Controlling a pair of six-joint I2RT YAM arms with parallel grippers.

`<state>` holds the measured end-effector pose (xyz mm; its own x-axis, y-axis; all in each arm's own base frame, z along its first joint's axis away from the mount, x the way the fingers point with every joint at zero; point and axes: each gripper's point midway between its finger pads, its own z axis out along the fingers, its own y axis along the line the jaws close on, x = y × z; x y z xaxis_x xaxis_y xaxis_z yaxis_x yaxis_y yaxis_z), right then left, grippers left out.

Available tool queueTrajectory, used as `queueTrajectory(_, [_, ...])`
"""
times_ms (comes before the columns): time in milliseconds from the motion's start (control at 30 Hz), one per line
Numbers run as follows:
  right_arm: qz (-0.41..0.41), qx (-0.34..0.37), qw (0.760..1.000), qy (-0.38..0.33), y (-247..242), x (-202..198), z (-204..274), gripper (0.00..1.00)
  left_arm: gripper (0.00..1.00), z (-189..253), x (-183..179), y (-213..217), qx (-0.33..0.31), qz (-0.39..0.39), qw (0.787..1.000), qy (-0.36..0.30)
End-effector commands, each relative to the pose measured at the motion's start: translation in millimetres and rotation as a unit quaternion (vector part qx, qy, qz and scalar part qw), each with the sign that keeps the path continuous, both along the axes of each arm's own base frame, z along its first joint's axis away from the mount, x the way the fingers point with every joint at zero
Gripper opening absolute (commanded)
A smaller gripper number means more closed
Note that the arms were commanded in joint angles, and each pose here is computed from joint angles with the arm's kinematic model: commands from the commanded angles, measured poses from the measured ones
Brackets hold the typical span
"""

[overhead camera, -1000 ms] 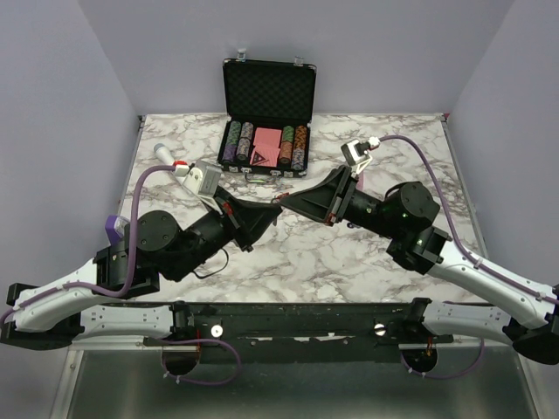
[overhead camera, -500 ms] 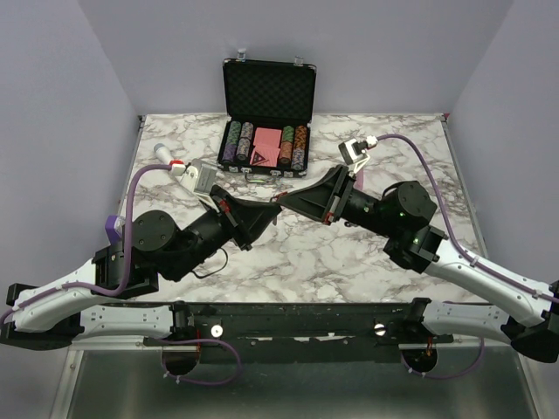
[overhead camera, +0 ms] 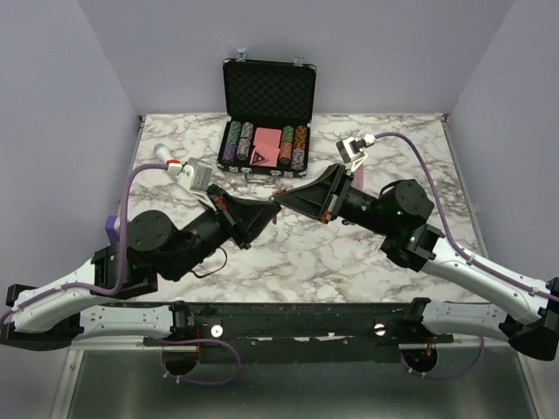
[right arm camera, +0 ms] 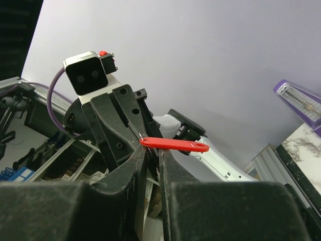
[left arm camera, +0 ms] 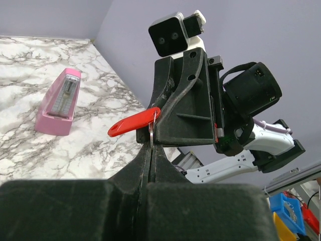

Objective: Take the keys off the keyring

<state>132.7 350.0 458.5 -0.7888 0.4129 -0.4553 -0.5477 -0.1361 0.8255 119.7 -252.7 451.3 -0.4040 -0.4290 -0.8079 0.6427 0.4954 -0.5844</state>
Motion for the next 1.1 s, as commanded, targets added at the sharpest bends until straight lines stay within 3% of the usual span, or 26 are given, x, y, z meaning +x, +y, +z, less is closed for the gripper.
queueTrajectory(0, [0.005, 0.023, 0.999, -0.025, -3.7, -6.4, 18.6, 0.19, 0.0, 0.8, -2.2, -2.4, -0.012, -0.008, 1.0, 0.003])
queueTrajectory(200, [0.012, 0.026, 0.999, -0.026, -2.6, -8.1, 19.3, 0.13, 0.0, -3.8, -1.9, -4.6, -0.008, -0.008, 1.0, 0.006])
queueTrajectory(400, [0.015, 0.026, 0.999, -0.024, -2.0, -8.3, 16.9, 0.01, 0.0, -8.7, -3.5, -7.5, -0.004, -0.014, 1.0, 0.008])
queueTrajectory(833, [0.022, 0.032, 0.999, -0.038, -4.6, -13.5, 20.2, 0.01, 0.0, -28.0, -12.0, -21.0, 0.022, -0.047, 0.999, 0.013])
queueTrajectory(1067, [0.033, 0.033, 0.998, -0.042, -6.9, -19.4, 15.8, 0.01, 0.0, -35.7, -29.9, -34.9, 0.038, -0.109, 0.993, -0.005])
